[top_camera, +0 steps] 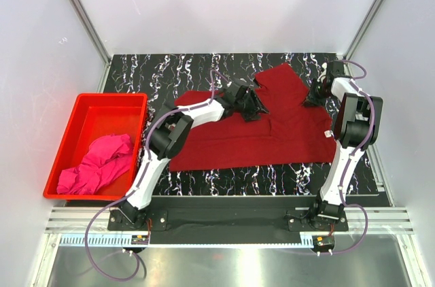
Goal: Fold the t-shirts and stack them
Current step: Fold the tshirt
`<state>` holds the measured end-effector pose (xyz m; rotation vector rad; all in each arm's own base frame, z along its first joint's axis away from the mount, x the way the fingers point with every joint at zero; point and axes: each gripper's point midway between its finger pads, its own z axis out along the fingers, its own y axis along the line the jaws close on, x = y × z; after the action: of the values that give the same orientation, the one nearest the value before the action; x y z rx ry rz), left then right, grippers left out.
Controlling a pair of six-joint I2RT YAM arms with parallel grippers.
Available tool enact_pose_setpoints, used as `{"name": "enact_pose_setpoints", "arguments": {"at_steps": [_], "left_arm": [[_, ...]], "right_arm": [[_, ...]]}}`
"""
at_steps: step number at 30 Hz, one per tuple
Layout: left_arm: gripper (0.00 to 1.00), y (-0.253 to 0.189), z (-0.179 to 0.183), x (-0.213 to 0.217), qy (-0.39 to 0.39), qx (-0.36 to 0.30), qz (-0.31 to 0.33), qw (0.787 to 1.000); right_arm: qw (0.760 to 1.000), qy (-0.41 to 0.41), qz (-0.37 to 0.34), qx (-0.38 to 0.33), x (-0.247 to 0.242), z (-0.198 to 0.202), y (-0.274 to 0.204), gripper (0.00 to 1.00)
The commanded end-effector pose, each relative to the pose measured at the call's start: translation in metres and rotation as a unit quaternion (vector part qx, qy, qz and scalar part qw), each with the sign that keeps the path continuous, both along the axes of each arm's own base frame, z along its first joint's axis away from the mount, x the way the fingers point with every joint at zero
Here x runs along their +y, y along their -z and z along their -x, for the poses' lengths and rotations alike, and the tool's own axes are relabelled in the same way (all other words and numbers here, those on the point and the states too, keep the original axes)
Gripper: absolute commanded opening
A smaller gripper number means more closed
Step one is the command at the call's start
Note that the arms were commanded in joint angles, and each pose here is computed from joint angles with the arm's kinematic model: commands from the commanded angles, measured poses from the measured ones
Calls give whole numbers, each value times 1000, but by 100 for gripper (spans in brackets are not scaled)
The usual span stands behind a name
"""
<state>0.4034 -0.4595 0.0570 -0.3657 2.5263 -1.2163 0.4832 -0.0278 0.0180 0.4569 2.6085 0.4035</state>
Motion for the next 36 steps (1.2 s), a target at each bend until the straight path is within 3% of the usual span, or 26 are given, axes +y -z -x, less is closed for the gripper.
{"name": "enact_pose_setpoints", "arguments": {"at_steps": [1,7,12,17,18,21,25,36], "left_arm": [[52,-9,-6,-15,-3,-4,22,1000],[51,-7,1,-29,1,10,29,1000],[50,0,2,-34,-2,24,35,999],[43,-2,-4,-40,0,20,39,999],[40,-2,-7,-42,-1,17,39,999],[30,-4,-10,-44,3,9,39,999],[18,-9,-10,-44,17,-17,20,1000],[13,-18,-16,-38,40,-83,-28,995]], "right_arm": [[999,-2,15,-28,-1,-10,-26,21],[1000,-2,10,-27,1,-9,-26,27],[1000,-1,5,-26,2,-10,-25,27],[1000,0,4,-27,3,-10,-26,16],[1000,1,3,-26,3,-10,-27,10],[1000,2,3,-30,3,-11,-31,9],[999,3,9,-37,1,-12,-42,0],[997,22,34,-61,-7,2,-60,0]]}}
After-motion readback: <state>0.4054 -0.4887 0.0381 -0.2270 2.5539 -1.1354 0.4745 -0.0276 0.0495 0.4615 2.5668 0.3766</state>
